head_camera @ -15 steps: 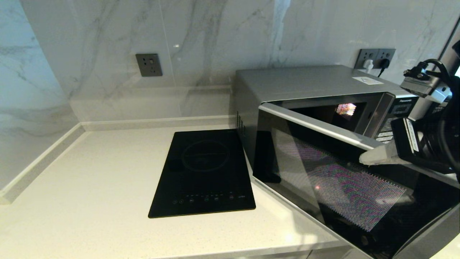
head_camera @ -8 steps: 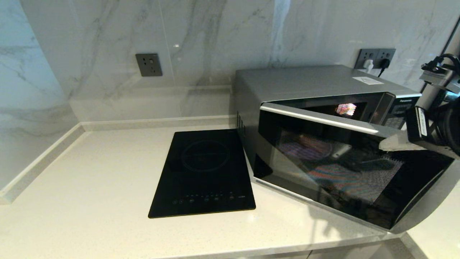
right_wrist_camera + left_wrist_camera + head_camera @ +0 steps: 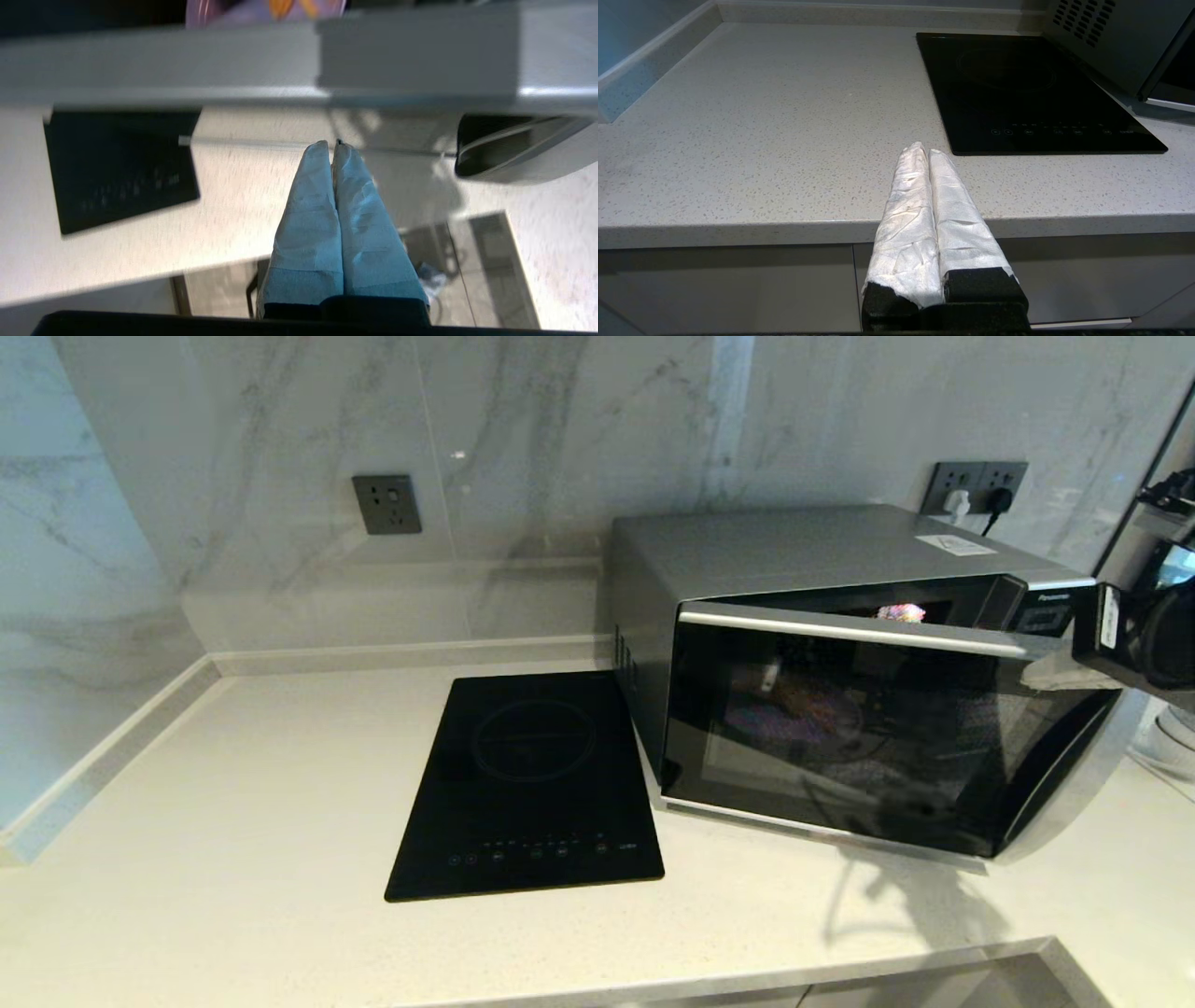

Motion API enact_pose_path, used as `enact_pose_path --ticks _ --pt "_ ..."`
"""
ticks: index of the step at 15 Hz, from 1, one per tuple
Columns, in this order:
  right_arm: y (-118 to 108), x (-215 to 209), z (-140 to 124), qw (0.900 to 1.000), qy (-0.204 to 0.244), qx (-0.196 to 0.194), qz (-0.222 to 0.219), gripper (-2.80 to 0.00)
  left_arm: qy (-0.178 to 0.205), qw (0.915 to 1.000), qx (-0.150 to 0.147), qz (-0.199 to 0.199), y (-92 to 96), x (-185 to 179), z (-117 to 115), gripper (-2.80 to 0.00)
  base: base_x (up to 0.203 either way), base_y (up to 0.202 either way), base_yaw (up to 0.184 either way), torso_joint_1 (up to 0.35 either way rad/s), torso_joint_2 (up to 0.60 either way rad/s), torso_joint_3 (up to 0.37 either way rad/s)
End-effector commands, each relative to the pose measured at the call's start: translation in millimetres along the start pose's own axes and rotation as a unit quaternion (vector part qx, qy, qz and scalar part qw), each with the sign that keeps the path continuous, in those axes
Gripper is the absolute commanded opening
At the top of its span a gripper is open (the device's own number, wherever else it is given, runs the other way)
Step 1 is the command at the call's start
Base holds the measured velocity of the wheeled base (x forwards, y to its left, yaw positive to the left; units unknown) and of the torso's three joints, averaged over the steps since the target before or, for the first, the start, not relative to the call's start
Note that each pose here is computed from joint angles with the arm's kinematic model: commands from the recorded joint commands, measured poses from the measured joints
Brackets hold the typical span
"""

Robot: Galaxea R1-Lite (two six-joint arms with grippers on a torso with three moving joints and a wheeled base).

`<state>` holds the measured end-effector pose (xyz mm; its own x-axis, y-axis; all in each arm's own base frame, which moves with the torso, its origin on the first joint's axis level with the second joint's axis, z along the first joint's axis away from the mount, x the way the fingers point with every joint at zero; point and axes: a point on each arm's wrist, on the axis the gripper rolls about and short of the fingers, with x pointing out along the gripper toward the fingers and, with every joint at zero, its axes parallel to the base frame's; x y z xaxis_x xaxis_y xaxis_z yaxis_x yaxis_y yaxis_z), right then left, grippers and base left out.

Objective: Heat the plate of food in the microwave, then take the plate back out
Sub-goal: Close the microwave oven

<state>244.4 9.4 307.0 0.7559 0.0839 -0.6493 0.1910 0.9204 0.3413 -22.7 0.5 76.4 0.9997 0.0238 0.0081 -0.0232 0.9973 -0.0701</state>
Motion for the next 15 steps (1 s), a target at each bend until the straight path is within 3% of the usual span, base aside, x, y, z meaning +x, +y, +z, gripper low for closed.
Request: enact_pose_path --ticks 1,7,12,15 --pt "-9.9 22.5 11.5 1.000 -0.011 0.019 -0.013 -2.80 0.000 1.0000 0.000 0.000 0.0 0.1 0.0 -2.80 0.000 0.000 0.000 0.000 0.00 0.000" --pt "-12.9 53.8 30.8 0.993 -0.082 0.079 0.012 -2.80 0.000 1.0000 0.000 0.000 0.0 0.1 0.0 -2.80 0.000 0.000 0.000 0.000 0.00 0.000" --pt "-14.1 67.3 33.7 0.988 -0.127 0.085 0.028 -2.80 0.000 1.0000 0.000 0.000 0.0 0.1 0.0 -2.80 0.000 0.000 0.000 0.000 0.00 0.000" --pt "-16.5 84.9 35.7 0.982 -0.164 0.087 0.015 -2.80 0.000 1.0000 0.000 0.000 0.0 0.1 0.0 -2.80 0.000 0.000 0.000 0.000 0.00 0.000"
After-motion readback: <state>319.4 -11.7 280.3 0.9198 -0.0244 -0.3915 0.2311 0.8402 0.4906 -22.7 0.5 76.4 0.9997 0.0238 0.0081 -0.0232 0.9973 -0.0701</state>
